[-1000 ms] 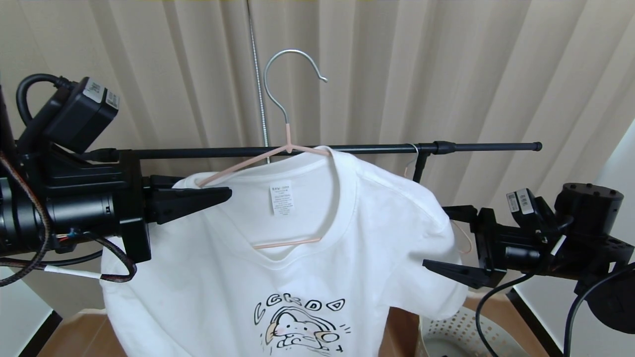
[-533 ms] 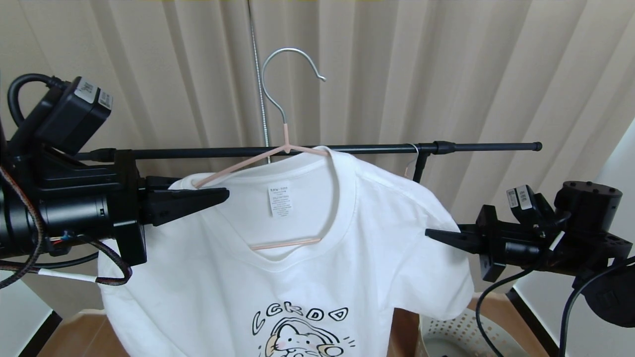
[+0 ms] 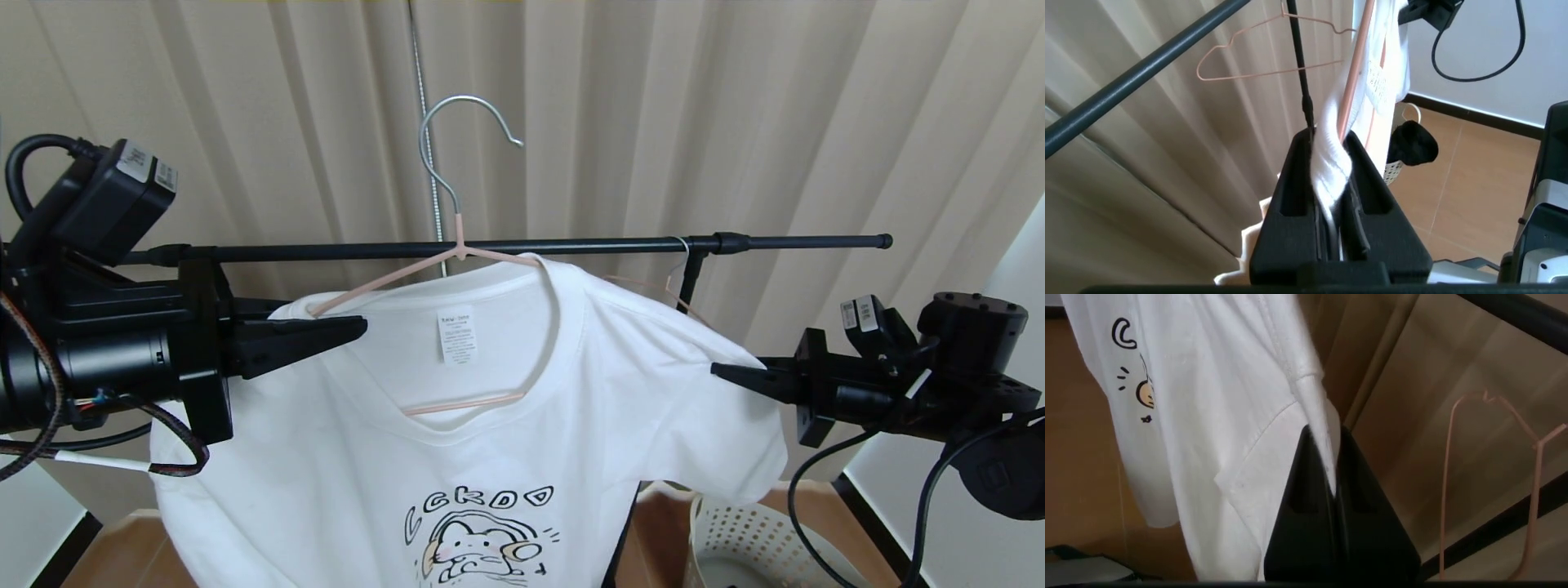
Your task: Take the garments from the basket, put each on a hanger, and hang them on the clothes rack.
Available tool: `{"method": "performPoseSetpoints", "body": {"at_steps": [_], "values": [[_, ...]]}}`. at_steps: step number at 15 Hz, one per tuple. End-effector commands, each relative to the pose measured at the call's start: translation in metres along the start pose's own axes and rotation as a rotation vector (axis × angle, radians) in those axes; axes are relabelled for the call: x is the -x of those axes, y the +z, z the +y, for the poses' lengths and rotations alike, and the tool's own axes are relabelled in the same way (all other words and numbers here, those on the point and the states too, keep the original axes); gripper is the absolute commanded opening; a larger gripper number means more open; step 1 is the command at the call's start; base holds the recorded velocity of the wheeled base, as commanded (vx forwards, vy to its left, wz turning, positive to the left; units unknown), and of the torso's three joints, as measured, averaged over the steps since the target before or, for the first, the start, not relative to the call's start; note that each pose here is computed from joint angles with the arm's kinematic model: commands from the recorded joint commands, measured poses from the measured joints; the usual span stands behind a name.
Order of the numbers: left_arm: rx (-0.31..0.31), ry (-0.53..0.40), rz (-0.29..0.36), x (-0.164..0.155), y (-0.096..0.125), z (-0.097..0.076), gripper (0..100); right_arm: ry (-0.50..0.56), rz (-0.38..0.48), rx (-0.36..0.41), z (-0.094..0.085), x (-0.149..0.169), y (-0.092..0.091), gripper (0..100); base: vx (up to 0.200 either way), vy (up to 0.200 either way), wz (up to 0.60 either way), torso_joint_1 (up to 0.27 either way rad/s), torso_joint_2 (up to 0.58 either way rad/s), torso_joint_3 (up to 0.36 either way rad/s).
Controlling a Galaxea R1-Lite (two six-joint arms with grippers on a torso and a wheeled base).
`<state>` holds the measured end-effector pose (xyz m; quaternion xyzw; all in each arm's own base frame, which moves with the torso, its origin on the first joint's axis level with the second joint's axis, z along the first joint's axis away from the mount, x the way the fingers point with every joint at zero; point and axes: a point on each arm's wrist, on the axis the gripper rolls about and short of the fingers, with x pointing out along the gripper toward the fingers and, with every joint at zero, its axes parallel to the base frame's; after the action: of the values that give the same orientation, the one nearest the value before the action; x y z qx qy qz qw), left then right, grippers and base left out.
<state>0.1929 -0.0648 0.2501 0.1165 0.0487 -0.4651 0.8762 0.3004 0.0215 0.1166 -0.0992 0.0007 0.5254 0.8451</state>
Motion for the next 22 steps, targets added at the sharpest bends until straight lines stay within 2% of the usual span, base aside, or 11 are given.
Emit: {"method": "performPoseSetpoints", "body": {"at_steps": [1, 10, 22], "values": [[0.003, 0.000, 0.002, -0.0004, -0.0006, 0.0002, 0, -0.009, 0.003, -0.004, -0.0027, 0.0015, -0.0023, 0, 0.000, 0.000, 0.00, 0.000, 0.00, 0.000], [0.007, 0.006, 0.004, 0.0003, -0.0013, 0.0011, 0, -0.007, 0.004, 0.001, 0.0008, 0.0028, -0.0016, 0, 0.000, 0.000, 0.00, 0.000, 0.00, 0.000], [0.018, 0.007, 0.014, -0.0004, -0.0046, 0.0011, 0, -0.015, -0.011, 0.080, 0.0044, 0.0034, -0.0027, 0, 0.000, 0.000, 0.00, 0.000, 0.00, 0.000]]}}
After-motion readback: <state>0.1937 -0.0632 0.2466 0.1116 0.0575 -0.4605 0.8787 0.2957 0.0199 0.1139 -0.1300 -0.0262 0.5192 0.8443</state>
